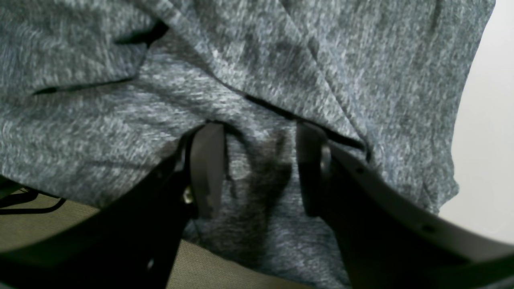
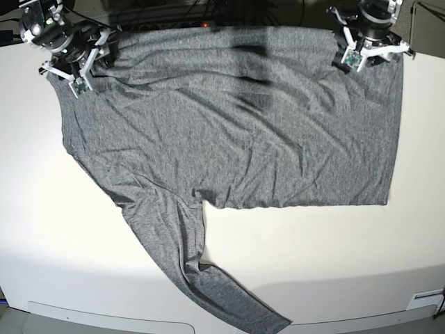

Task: Fold the T-shirt properly
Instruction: 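Drag the shirt with both grippers to spread it flat, then release the shoulder edge and move both grippers toward the shirt's sides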

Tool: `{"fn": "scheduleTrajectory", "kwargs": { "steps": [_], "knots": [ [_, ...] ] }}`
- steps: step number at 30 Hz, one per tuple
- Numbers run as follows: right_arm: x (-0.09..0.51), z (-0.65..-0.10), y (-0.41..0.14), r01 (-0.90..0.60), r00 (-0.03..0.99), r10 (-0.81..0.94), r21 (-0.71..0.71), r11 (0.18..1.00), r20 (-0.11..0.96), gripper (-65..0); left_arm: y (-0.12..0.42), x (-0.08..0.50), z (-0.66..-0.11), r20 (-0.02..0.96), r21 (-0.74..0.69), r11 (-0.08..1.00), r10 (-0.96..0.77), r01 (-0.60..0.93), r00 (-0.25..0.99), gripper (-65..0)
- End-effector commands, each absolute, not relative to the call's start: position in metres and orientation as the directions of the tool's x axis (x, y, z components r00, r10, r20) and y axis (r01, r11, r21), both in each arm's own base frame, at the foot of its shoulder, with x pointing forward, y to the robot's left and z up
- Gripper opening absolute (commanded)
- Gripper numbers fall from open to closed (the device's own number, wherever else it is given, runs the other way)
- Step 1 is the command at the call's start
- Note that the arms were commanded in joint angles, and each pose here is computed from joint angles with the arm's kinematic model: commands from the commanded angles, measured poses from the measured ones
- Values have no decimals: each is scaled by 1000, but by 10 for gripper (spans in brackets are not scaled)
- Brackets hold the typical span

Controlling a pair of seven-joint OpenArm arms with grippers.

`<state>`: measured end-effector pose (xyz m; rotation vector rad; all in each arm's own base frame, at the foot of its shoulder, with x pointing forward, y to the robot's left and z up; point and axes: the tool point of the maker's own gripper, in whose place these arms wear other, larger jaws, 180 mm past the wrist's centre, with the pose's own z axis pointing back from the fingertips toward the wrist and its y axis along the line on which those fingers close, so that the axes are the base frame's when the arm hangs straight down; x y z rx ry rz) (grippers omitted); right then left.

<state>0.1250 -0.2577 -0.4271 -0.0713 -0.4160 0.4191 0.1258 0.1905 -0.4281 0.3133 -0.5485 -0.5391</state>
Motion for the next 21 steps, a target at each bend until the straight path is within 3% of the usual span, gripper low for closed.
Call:
{"fn": "scheduleTrajectory", "kwargs": {
  "steps": [1, 21],
  "knots": [
    [125, -424, -264, -391, 829, 429, -177, 903, 360, -361, 191, 132, -422, 426, 428, 815, -563, 390, 708, -401],
    [164, -384, -232, -435, 725, 473, -201, 878, 500, -361, 185, 164, -384, 485, 482, 804, -575, 347, 659, -401]
  ]
}}
